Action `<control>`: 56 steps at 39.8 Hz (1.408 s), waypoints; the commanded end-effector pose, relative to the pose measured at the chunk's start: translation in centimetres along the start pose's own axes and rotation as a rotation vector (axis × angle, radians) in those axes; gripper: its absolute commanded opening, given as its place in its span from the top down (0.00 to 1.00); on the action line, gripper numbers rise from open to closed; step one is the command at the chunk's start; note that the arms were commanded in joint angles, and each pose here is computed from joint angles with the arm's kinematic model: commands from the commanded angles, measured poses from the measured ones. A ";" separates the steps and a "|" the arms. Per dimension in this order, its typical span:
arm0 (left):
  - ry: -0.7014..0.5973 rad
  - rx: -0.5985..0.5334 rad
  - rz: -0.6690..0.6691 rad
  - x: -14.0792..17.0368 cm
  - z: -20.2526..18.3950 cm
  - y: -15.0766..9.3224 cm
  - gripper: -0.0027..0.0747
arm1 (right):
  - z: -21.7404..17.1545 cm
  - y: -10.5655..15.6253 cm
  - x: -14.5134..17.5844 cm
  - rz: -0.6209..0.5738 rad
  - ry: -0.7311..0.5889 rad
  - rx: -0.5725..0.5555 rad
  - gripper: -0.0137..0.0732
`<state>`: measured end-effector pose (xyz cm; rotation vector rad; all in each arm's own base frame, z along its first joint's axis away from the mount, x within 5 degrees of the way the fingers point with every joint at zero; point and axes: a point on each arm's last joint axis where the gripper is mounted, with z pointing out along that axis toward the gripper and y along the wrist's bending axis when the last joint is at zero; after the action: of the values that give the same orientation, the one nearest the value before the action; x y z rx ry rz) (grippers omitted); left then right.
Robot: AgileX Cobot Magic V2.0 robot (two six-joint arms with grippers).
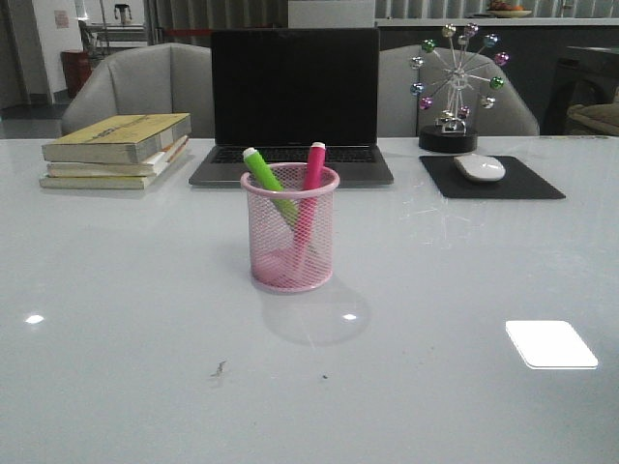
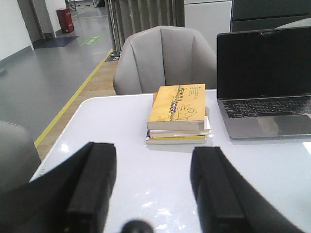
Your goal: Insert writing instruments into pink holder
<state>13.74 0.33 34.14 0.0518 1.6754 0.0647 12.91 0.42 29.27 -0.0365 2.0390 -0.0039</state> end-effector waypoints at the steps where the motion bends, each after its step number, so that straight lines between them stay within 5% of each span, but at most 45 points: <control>1: -0.103 -0.030 -0.002 -1.7 -0.3 0.3 0.43 | -1.5 0.2 -0.3 0.019 -0.264 -0.032 0.78; 8: -0.103 -0.030 -0.002 -1.7 -0.3 0.3 0.43 | -2.9 0.3 4.2 0.096 -0.446 -0.065 0.78; 20: -0.103 -0.030 -0.002 -1.7 -0.3 0.3 0.43 | -1.5 0.4 11.8 0.152 -0.420 -0.079 0.78; 56: -0.102 -0.030 -0.002 -1.6 -0.3 0.3 0.43 | -1.6 0.4 12.8 0.149 -0.338 -0.080 0.78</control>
<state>13.74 0.33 34.13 0.0535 1.6760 0.0664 5.51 0.48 17.96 0.0634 1.7689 0.1647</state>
